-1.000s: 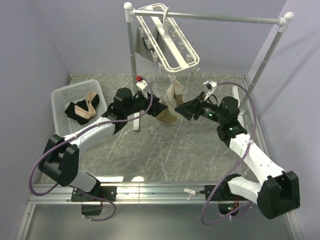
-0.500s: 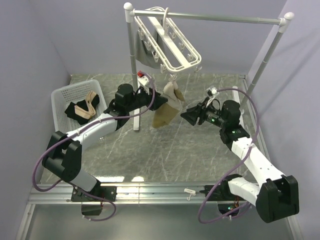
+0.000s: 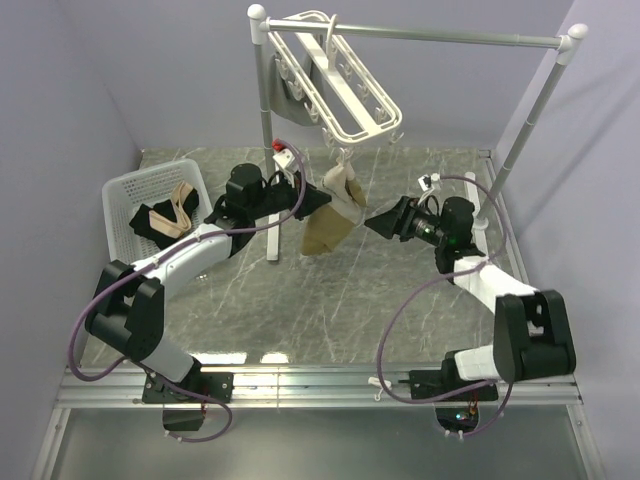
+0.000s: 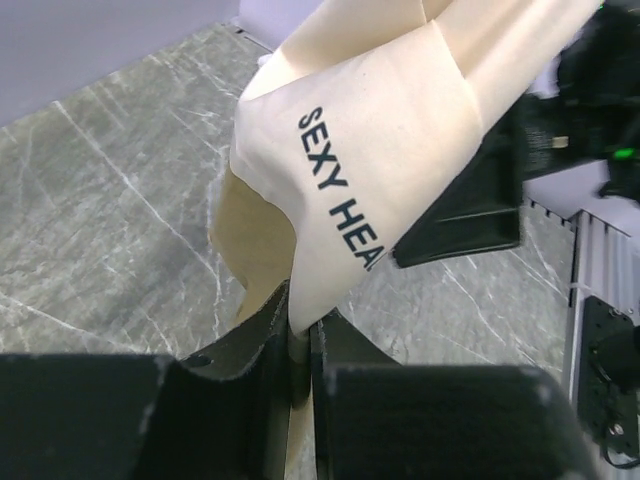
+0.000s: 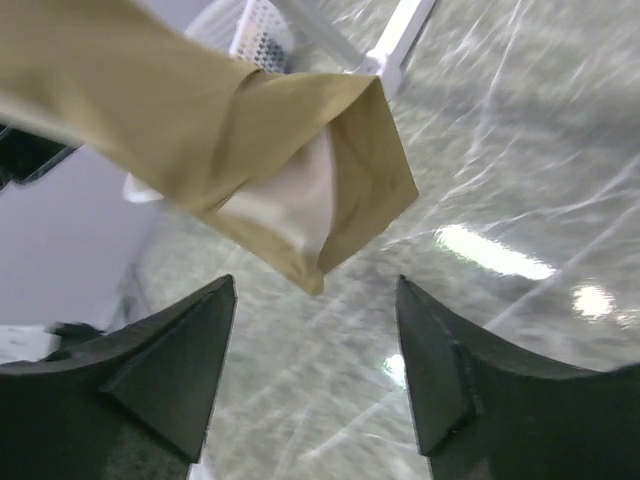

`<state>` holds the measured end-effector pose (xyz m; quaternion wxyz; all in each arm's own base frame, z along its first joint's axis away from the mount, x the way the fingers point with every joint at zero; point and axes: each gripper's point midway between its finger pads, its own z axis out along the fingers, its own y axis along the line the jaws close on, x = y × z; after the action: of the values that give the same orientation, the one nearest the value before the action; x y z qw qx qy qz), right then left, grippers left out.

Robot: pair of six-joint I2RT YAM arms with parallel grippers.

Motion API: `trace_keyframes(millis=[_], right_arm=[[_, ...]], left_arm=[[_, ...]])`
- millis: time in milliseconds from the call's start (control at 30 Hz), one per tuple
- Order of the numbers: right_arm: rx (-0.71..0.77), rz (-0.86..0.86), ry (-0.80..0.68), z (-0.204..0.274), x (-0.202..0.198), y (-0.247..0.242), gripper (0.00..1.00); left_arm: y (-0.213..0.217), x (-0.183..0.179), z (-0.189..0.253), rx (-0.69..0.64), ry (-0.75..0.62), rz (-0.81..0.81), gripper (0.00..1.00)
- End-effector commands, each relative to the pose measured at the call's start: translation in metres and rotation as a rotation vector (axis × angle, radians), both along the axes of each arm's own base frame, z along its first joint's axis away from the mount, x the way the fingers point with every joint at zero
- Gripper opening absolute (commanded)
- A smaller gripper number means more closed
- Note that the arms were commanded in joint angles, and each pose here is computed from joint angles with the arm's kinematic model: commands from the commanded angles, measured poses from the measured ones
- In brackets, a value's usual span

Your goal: Clip the underwear to the hanger

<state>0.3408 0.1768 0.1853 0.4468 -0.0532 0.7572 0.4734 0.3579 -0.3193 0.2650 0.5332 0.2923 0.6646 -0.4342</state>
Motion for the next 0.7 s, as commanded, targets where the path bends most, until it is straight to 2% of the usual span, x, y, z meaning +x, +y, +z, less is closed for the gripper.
trace_keyframes(millis=[0, 233, 500, 567, 667], right_arm=[[0.169, 0.044, 0.004, 0.032, 0.008, 0.012, 0.75], [0.257, 0.084, 0.093, 0.028, 0.018, 0.024, 0.79], [0.355, 0.134, 0.136, 0.032, 0.024, 0.038, 0.78], [0.37, 0.145, 0.15, 0.032, 0.023, 0.041, 0.75], [0.389, 0.168, 0.15, 0.034, 0.019, 0.045, 0.59]], left_arm=[[-0.004, -0.011, 0.032, -0.062, -0.055, -0.073, 0.15], [-0.005, -0.019, 0.036, -0.069, -0.05, -0.102, 0.15], [-0.004, -0.021, 0.035, -0.066, -0.04, -0.108, 0.15], [-0.004, -0.021, 0.036, -0.062, -0.043, -0.108, 0.15], [-0.004, -0.021, 0.037, -0.06, -0.044, -0.108, 0.15]])
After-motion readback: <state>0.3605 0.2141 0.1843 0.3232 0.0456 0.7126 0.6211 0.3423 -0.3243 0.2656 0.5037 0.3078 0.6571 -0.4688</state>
